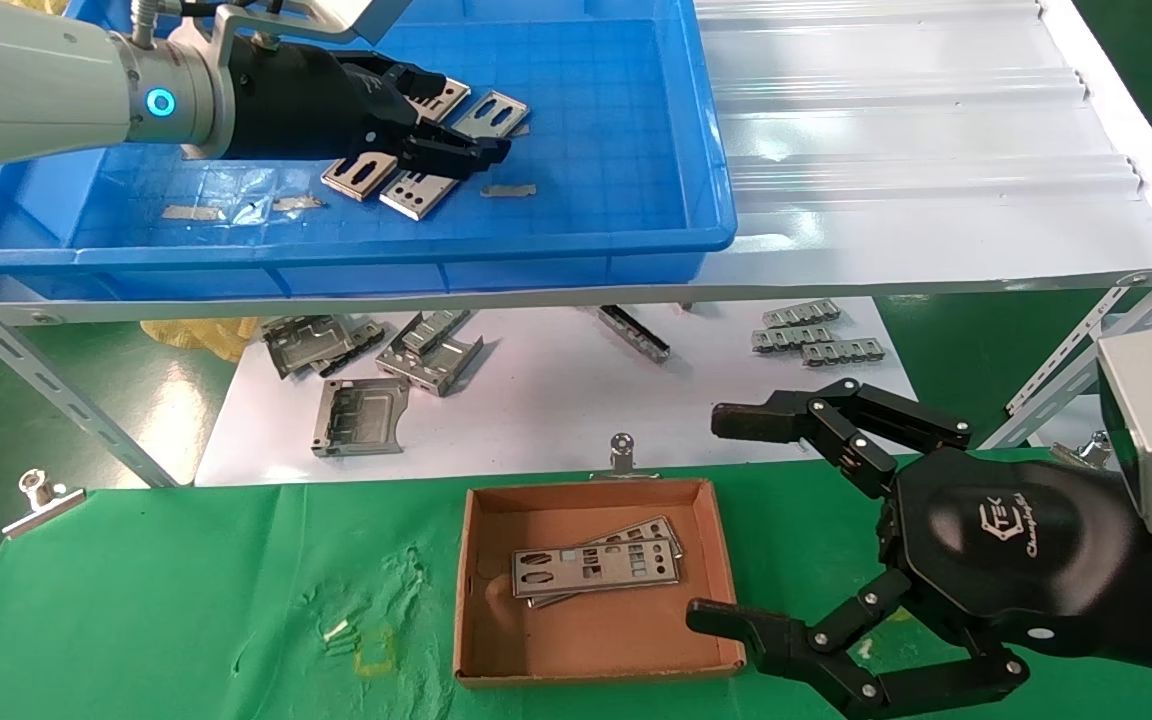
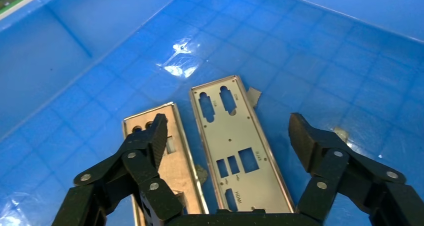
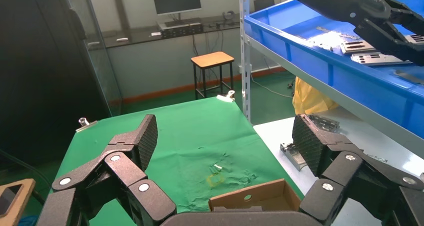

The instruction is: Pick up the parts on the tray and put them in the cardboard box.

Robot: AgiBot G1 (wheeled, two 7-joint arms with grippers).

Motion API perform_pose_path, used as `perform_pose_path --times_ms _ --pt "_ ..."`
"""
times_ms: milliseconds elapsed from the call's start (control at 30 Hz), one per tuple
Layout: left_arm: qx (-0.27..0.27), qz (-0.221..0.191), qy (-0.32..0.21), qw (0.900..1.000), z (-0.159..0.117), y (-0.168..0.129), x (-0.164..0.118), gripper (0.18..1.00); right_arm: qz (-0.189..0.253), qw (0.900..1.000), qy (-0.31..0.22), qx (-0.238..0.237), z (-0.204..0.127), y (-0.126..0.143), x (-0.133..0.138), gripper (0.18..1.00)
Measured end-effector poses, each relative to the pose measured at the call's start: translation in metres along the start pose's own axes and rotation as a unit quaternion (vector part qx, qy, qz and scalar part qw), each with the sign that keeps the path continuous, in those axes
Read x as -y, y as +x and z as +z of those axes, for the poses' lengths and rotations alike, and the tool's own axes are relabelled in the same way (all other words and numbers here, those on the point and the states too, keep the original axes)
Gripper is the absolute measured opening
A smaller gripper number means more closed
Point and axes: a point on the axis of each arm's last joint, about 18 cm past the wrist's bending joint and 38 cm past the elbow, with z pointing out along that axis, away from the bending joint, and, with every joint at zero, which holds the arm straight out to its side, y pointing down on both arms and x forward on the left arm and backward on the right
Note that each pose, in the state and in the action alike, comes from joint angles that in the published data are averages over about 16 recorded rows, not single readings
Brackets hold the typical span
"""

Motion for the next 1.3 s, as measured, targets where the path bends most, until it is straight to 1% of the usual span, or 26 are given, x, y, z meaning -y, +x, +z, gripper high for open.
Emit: perform_pose_path --times_ms 233,433,800,1300 --pt "-0.012 -0.028 0.008 0.9995 0.000 0.004 -0.001 0.924 0.000 1.000 0.000 0.000 0.000 0.000 0.000 1.000" --pt "-0.016 -0.054 0.013 0.9983 -0.001 0.005 -0.003 0.976 0.000 1.000 0.000 0.000 0.000 0.000 0.000 1.000" --pt "-0.013 -0.072 0.006 0.9973 0.002 0.006 -0.010 1.000 0.000 1.000 0.000 0.000 0.000 0.000 0.000 1.000" --pt "-0.006 -0.062 -0.003 0.9980 0.005 0.006 -0.013 1.001 0.000 1.000 0.000 0.000 0.000 0.000 0.000 1.000"
